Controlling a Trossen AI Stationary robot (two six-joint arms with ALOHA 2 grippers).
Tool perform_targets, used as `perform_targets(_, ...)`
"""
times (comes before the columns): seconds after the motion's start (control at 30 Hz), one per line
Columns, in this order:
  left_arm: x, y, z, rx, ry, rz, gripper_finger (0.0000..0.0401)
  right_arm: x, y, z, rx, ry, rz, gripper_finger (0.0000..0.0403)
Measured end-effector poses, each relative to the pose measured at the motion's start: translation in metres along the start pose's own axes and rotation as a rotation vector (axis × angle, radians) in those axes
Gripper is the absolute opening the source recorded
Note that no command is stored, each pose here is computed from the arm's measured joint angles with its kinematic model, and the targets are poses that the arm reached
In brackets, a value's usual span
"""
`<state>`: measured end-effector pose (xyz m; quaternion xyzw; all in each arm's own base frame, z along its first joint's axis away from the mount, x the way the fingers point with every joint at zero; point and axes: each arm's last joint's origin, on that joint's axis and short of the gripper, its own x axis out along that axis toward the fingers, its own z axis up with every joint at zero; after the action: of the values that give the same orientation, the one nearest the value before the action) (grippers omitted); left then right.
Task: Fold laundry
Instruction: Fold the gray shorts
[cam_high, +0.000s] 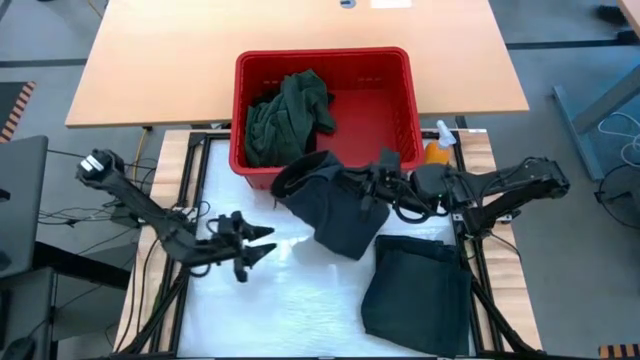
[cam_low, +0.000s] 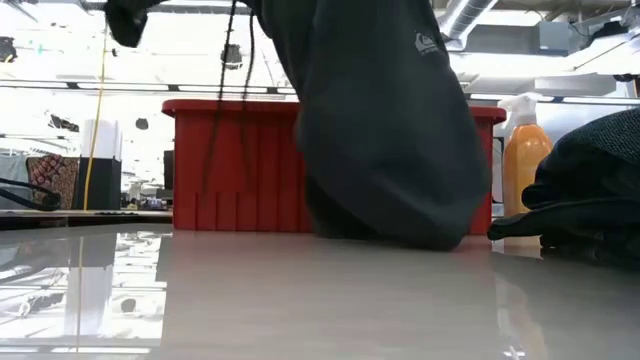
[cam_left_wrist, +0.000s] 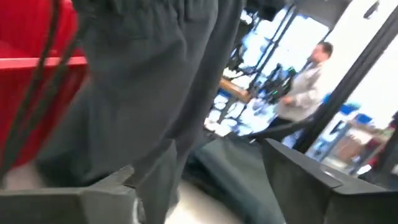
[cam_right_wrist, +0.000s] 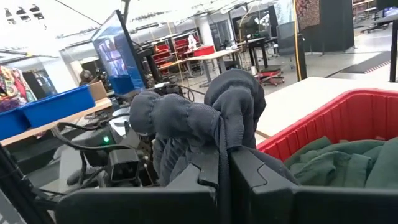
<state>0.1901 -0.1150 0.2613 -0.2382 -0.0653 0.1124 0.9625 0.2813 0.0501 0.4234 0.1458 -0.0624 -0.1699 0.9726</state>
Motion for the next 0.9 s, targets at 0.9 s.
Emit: perform_targets(0.9, 0.06, 0.012, -0.012, 0.234, -0.061, 0.257, 0.0287, -0.007, 0.009, -0.007, -0.023, 0.044, 0.016, 0.003)
